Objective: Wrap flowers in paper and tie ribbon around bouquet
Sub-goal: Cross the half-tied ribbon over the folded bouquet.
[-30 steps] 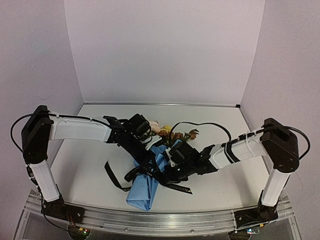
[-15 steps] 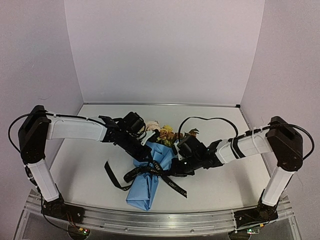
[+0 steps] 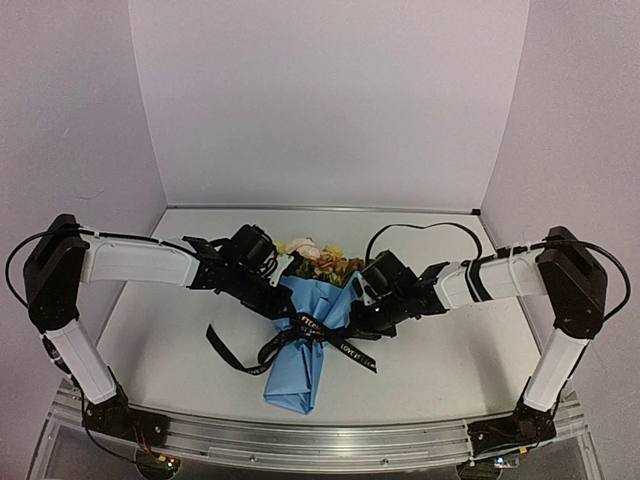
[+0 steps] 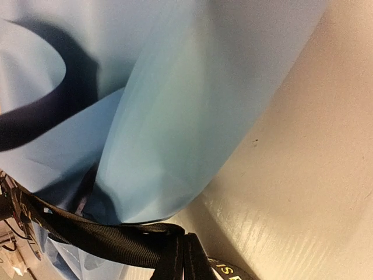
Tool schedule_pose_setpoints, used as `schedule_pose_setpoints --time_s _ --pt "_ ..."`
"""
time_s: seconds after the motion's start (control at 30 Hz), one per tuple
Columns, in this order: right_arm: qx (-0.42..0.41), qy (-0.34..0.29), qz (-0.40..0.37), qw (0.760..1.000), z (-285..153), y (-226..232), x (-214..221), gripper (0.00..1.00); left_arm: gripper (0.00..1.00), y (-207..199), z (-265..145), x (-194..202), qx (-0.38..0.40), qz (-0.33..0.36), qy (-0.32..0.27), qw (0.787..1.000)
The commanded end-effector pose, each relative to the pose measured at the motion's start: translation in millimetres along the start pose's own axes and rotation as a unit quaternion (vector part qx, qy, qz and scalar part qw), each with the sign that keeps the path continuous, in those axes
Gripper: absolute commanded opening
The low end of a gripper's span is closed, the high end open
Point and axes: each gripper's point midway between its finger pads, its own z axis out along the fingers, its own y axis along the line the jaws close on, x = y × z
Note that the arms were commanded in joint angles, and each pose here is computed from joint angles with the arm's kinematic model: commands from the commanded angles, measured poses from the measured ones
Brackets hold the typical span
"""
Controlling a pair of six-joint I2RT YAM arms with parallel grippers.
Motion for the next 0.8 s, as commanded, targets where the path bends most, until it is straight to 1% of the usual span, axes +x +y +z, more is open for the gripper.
schedule_pose_setpoints --time_s 0.0,0.13,0.23,0.37,0.53,0.57,0.67,0.77 --pt "0.01 0.0 0.005 1.0 -9 -6 -17 0.0 0.0 4 -13 -12 -0.013 -0.011 -0.039 0.999" --pt "0.017 0.006 0.007 1.0 -9 -10 -22 0.0 0.0 6 -14 -10 -0.014 -0.02 -0.047 0.999" --pt "0.013 0.009 0.01 1.0 -10 -8 -26 0.0 0.0 -1 -11 -13 0.006 -0.021 -0.047 0.999" --pt "0.007 0.018 -0.002 1.0 -10 -2 -28 0.0 0.0 -7 -3 -19 0.027 -0.031 -0.05 0.998" --pt "0.002 0.041 -0.033 0.999 -20 8 -27 0.01 0.0 -12 2 -22 0.047 -0.046 -0.052 0.996" --pt "0.0 0.043 -0.037 0.998 -24 10 -27 0.02 0.0 -12 3 -21 0.047 -0.047 -0.049 0.997" --pt "0.001 0.049 -0.046 0.998 -33 12 -23 0.12 0.0 -14 4 -19 0.052 -0.045 -0.042 0.997" --pt "0.004 0.048 -0.067 0.997 -46 15 -19 0.25 0.0 -15 6 -15 0.059 -0.042 -0.033 0.997"
